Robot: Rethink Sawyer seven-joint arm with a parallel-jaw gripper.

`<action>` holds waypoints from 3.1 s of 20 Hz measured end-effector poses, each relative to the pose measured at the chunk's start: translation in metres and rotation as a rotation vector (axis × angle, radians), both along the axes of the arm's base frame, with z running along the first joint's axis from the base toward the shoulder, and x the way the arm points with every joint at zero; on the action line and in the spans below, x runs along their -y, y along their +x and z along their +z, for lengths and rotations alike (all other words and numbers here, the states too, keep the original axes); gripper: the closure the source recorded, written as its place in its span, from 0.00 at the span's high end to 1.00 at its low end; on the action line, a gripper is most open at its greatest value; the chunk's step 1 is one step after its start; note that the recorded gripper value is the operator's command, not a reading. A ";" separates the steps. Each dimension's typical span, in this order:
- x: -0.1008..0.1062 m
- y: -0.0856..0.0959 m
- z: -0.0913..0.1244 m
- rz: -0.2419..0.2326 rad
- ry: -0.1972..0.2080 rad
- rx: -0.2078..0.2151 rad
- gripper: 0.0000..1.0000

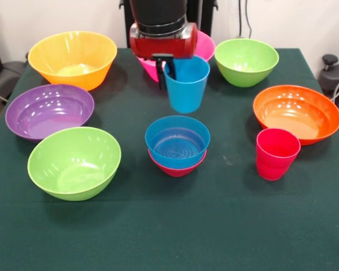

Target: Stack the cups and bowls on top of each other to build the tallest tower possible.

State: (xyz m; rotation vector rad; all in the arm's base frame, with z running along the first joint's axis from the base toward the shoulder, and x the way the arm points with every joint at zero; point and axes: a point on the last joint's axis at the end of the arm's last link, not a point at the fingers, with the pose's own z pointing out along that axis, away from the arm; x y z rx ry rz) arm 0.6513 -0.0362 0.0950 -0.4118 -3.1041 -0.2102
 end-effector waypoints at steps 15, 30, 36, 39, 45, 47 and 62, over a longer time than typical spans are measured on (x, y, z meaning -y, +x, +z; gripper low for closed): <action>-0.065 0.060 0.089 0.111 0.026 -0.135 0.00; -0.125 0.141 0.054 0.162 0.028 -0.018 0.00; -0.126 0.142 0.026 0.156 0.041 -0.041 0.00; -0.121 0.139 0.021 0.152 0.042 -0.051 0.00; -0.089 0.138 0.020 0.118 0.038 -0.047 0.00; -0.081 0.138 0.020 0.110 0.035 -0.045 0.00; -0.044 0.140 0.015 0.092 0.000 -0.028 0.00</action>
